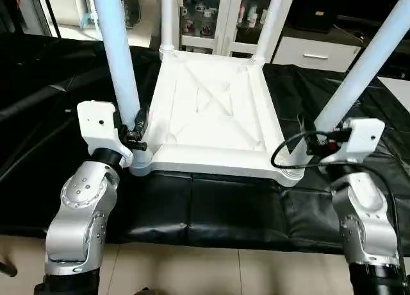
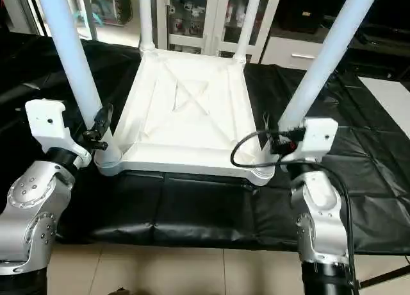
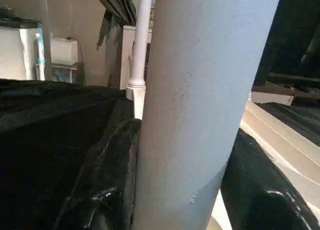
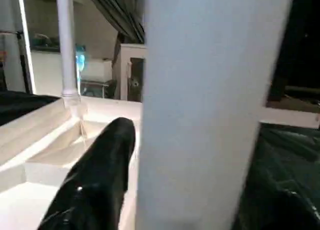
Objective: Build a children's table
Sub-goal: Flip table
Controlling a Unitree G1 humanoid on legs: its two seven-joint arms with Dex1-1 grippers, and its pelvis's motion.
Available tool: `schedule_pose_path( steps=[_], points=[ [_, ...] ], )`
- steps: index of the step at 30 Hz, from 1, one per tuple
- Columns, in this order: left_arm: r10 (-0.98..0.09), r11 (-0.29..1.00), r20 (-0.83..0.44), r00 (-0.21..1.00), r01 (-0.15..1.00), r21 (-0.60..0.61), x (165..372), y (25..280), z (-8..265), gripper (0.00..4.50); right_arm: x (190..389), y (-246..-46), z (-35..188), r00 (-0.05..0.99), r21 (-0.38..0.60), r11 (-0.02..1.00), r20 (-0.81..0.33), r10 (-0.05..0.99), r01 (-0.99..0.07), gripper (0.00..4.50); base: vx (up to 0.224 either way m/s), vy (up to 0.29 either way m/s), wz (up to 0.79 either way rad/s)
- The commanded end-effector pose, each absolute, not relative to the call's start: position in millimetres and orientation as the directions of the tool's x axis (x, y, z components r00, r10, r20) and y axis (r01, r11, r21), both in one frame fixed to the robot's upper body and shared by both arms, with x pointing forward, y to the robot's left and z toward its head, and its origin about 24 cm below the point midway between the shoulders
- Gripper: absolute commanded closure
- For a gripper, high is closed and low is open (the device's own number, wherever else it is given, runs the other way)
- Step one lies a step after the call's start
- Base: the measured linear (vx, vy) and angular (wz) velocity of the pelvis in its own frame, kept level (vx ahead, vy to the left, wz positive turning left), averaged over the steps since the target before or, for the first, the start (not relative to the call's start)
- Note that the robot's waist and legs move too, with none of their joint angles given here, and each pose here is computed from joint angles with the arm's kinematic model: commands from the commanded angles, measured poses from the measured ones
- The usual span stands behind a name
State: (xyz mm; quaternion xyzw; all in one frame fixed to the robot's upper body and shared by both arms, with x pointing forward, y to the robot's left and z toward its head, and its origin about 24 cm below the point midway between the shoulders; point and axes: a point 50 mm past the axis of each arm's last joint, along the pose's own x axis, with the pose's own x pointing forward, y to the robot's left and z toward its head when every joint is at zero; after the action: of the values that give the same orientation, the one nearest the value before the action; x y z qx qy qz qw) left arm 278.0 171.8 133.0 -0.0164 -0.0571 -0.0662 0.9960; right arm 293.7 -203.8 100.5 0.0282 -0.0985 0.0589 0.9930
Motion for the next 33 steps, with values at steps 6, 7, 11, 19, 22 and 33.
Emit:
schedule_pose_path(
  steps=[6, 7, 11, 19, 22, 33],
  points=[
    [-0.107, 0.985, 0.13, 0.986, 0.123, -0.122, 279.3, 169.7, 136.6, 2.53, 297.7, -203.5, 111.1, 0.967, 0.031, 0.989, 0.219, 0.131, -0.141, 2.5, 0.0, 0.0, 0.0],
    [-0.107, 0.984, 0.129, 0.986, 0.124, -0.126, 279.4, 169.3, 136.5, 2.53, 297.9, -203.0, 112.0, 0.966, 0.029, 0.989, 0.222, 0.135, -0.145, 2.59, 0.0, 0.0, 0.0],
    [-0.103, 0.976, 0.117, 0.988, 0.123, -0.18, 279.5, 165.7, 134.7, 2.53, 299.6, -204.5, 119.1, 0.964, -0.026, 0.991, 0.232, 0.132, -0.13, 2.79, 0.0, 0.0, 0.0],
    [-0.071, 0.928, 0.067, 0.995, 0.09, -0.362, 287.2, 160.1, 125.2, 2.53, 318.7, -214.8, 173.7, 0.923, -0.149, 0.984, 0.356, 0.148, -0.1, 2.81, 0.0, 0.0, 0.0],
    [-0.054, 0.904, 0.055, 0.997, 0.072, -0.421, 290.6, 159.5, 122.4, 2.53, 325.0, -214.2, 191.4, 0.902, -0.182, 0.977, 0.396, 0.172, -0.106, 2.81, 0.0, 0.0, 0.0],
    [-0.012, 0.739, -0.031, 0.999, -0.012, -0.674, 302.2, 146.8, 107.2, 2.53, 336.1, -173.5, 280.6, 0.673, -0.509, 0.832, 0.538, 0.507, -0.219, 2.82, 0.0, 0.0, 0.0]
  ],
)
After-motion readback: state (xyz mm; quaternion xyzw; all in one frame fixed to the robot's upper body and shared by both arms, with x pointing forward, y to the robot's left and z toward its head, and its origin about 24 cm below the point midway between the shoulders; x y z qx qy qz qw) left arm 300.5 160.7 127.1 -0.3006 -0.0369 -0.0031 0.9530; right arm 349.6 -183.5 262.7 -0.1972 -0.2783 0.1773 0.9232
